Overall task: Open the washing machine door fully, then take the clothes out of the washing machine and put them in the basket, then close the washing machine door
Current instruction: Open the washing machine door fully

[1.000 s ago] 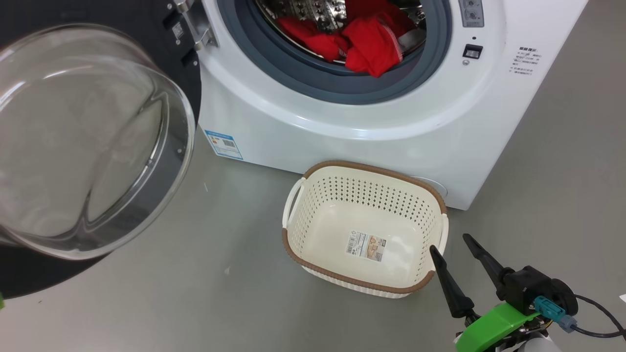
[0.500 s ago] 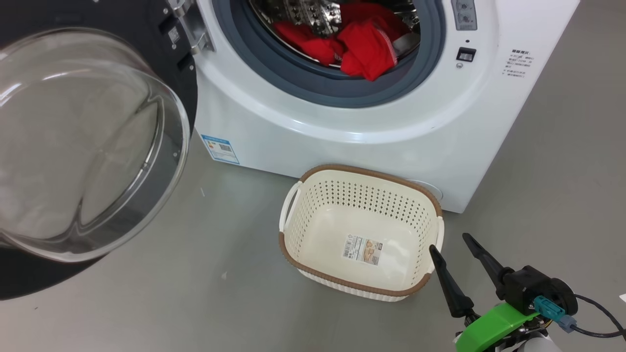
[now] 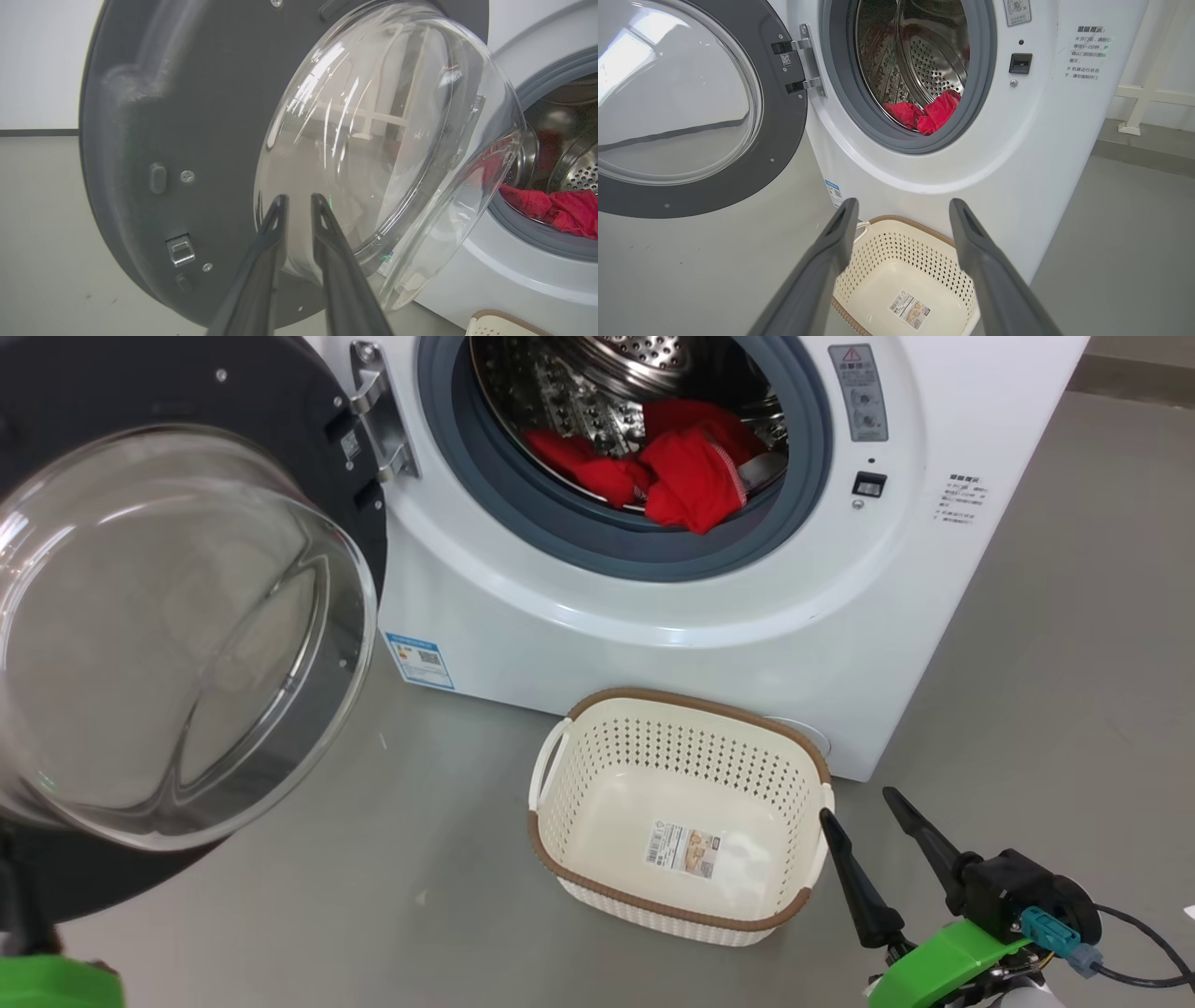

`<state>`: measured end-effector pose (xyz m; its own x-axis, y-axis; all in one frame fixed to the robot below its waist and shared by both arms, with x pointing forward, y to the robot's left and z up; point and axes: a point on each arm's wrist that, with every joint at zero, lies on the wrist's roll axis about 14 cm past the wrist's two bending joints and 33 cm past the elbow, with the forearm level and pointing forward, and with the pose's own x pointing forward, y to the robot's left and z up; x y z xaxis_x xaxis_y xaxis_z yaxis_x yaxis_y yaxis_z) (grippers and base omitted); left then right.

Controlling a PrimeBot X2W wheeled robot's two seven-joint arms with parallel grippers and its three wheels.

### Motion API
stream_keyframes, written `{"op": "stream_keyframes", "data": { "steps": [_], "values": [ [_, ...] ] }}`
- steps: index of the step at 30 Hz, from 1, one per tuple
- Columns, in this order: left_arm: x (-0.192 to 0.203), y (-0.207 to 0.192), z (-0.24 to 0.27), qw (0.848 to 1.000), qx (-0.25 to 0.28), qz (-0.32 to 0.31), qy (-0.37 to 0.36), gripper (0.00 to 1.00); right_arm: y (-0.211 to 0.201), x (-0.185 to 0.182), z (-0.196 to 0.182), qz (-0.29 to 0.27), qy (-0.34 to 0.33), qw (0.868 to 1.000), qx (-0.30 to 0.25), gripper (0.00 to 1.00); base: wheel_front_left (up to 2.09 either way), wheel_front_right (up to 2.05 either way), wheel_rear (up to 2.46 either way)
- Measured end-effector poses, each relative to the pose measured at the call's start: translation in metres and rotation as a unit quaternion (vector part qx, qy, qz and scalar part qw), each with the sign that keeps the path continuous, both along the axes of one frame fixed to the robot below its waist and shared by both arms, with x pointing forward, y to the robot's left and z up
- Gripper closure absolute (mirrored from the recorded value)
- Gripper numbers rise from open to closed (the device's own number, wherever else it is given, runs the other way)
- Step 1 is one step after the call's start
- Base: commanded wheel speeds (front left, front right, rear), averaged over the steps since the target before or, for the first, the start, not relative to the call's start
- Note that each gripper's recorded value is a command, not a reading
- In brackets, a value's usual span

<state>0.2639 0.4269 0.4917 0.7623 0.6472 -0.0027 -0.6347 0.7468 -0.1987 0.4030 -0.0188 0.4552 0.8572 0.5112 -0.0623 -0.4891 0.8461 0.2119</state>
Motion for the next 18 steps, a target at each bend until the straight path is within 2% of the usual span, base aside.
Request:
{"op": "stream_keyframes", "data": {
  "steps": [3, 6, 7, 18],
  "values": [
    [0.001, -0.019, -0.005, 1.000, 0.001, -0.027, 0.003, 0.51, -0.003, -0.001, 0.004, -0.004, -0.005, 1.000, 0.001, 0.00, 0.00, 0.00, 0.00],
    [0.003, -0.035, -0.005, 0.999, 0.003, -0.049, 0.001, 0.04, -0.007, -0.001, 0.007, -0.011, -0.009, 1.000, 0.001, 0.00, 0.00, 0.00, 0.00],
    [0.004, -0.040, -0.006, 0.998, 0.003, -0.056, 0.001, 0.00, -0.010, -0.002, 0.007, -0.014, -0.009, 1.000, 0.001, 0.00, 0.00, 0.00, 0.00],
    [0.033, -0.105, -0.007, 0.985, 0.005, -0.170, -0.003, 0.00, -0.042, -0.009, 0.008, -0.063, -0.008, 0.998, 0.004, 0.00, 0.00, 0.00, 0.00]
  ]
}}
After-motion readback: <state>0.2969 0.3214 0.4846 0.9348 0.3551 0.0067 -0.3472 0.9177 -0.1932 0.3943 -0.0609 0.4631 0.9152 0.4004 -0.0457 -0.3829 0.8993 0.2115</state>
